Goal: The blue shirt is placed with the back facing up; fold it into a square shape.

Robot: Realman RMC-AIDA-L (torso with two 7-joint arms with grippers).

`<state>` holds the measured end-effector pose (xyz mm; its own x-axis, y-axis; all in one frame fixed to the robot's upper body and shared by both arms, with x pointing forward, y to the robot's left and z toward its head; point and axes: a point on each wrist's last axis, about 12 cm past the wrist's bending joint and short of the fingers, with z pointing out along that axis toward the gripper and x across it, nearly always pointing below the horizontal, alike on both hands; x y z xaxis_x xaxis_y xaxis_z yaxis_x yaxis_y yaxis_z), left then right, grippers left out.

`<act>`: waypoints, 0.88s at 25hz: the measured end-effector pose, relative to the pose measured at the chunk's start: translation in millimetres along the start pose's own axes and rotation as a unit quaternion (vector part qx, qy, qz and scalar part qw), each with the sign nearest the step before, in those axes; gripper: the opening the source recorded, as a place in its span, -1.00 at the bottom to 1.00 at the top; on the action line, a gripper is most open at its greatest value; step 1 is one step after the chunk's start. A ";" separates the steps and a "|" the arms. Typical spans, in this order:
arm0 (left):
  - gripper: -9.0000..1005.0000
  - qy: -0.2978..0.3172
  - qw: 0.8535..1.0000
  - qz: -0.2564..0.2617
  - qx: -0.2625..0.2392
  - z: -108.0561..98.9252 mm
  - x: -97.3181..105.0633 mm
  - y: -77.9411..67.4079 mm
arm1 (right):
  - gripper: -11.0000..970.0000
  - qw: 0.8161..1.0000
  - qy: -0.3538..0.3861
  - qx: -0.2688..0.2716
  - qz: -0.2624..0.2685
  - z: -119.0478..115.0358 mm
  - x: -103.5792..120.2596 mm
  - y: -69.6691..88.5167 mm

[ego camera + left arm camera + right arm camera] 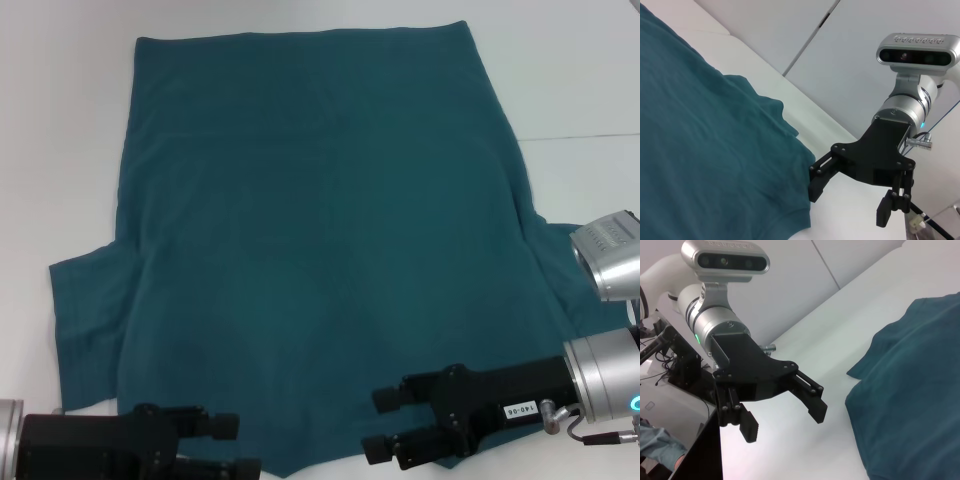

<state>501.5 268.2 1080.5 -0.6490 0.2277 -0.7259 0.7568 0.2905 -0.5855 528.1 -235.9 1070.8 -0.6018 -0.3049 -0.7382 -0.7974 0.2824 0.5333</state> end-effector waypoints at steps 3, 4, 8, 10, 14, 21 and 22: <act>0.74 0.000 1.000 -0.003 0.001 0.3 0.1 -0.3 | 0.83 1.000 0.000 0.000 0.000 -0.5 -0.1 -0.1; 0.74 0.000 1.000 -0.004 0.002 0.3 0.1 -0.4 | 0.83 1.000 -0.001 0.000 0.000 -0.9 -0.3 -0.1; 0.74 0.000 1.000 -0.006 0.004 0.5 0.2 -0.9 | 0.83 1.000 -0.002 0.000 0.000 -1.5 -0.6 -0.1; 0.74 0.000 1.000 -0.006 0.005 0.6 0.2 -1.1 | 0.83 1.000 -0.002 0.000 0.000 -1.5 -0.6 -0.1; 0.74 -0.002 1.000 -0.010 0.004 0.2 -0.2 -0.9 | 0.83 1.000 -0.003 -0.001 0.003 -1.7 -0.8 -0.1; 0.74 -0.069 0.983 -0.154 -0.070 -19.4 -18.9 19.3 | 0.82 0.989 -0.045 0.055 0.127 -22.1 -25.4 -18.0; 0.74 -0.089 0.974 -0.189 -0.083 -25.5 -22.9 23.6 | 0.82 0.986 -0.056 0.061 0.142 -27.5 -32.7 -20.9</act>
<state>532.2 293.5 1092.5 -0.8439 -0.0862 -0.5295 0.4335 0.4718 -0.7677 563.3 -256.9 1095.1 -0.7862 -0.0976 -0.6103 -0.5813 0.4522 0.6765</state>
